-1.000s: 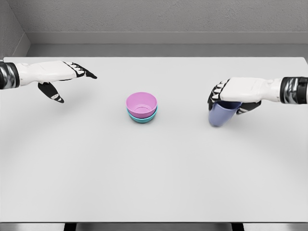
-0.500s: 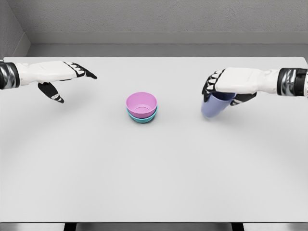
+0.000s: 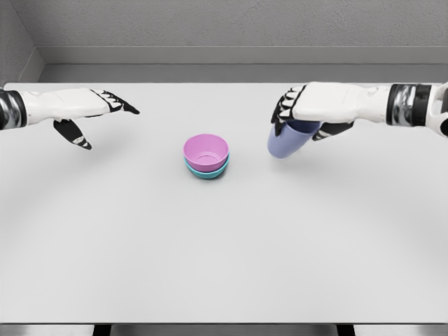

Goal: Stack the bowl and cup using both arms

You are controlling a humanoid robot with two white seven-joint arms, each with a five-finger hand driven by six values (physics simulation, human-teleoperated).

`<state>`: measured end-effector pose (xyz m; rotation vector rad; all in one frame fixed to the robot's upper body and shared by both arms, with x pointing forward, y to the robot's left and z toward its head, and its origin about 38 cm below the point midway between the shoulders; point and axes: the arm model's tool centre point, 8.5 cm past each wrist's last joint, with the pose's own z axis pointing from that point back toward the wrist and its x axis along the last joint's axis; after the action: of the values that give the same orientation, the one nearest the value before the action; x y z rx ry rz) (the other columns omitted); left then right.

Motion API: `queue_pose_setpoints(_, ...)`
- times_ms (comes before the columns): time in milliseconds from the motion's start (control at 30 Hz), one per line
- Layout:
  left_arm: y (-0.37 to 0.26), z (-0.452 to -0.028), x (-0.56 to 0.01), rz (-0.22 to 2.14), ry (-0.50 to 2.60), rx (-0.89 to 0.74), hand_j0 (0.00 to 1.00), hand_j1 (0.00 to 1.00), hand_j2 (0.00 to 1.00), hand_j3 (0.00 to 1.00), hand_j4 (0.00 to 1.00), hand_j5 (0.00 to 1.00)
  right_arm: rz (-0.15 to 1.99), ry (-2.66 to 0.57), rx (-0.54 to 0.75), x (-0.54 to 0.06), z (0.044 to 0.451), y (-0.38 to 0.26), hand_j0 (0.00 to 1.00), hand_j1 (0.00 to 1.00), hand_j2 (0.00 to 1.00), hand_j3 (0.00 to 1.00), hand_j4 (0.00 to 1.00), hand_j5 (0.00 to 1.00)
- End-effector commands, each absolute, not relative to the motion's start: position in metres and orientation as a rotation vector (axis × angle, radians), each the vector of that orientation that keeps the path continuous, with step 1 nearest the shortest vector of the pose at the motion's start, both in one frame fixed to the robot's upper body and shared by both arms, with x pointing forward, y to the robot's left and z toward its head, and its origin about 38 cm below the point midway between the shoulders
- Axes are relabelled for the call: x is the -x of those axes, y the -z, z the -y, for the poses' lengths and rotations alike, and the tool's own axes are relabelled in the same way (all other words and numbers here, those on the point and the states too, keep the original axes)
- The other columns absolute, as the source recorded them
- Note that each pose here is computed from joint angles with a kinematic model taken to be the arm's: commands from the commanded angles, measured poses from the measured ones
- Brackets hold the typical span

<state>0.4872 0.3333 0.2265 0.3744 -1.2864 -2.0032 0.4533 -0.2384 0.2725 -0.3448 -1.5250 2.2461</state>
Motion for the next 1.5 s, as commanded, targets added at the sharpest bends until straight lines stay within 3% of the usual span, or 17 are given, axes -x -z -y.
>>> queue_pose_setpoints(0,-0.228,-0.334,-0.487,1.291,1.996,-0.374,1.0,1.0,1.0,1.0,1.0,1.0,1.553,-2.239,0.321,-0.453,0.229,-0.272,0.59,0.59,0.59,0.59,0.59,0.59)
queue_pose_setpoints(867,-0.227,-0.333,-0.487,1.292,1.997,-0.373,1.0,1.0,1.0,1.0,1.0,1.0,1.773,-2.327,0.221,-0.452,0.128,-0.3,0.6,0.6,0.6,0.6,0.6,0.6)
queue_pose_setpoints(1467,-0.227,-0.333,-0.487,1.291,1.996,-0.371,1.0,1.0,1.0,1.0,1.0,1.0,1.733,-2.324,0.163,-0.459,0.114,-0.281,0.6,0.6,0.6,0.6,0.6,0.6)
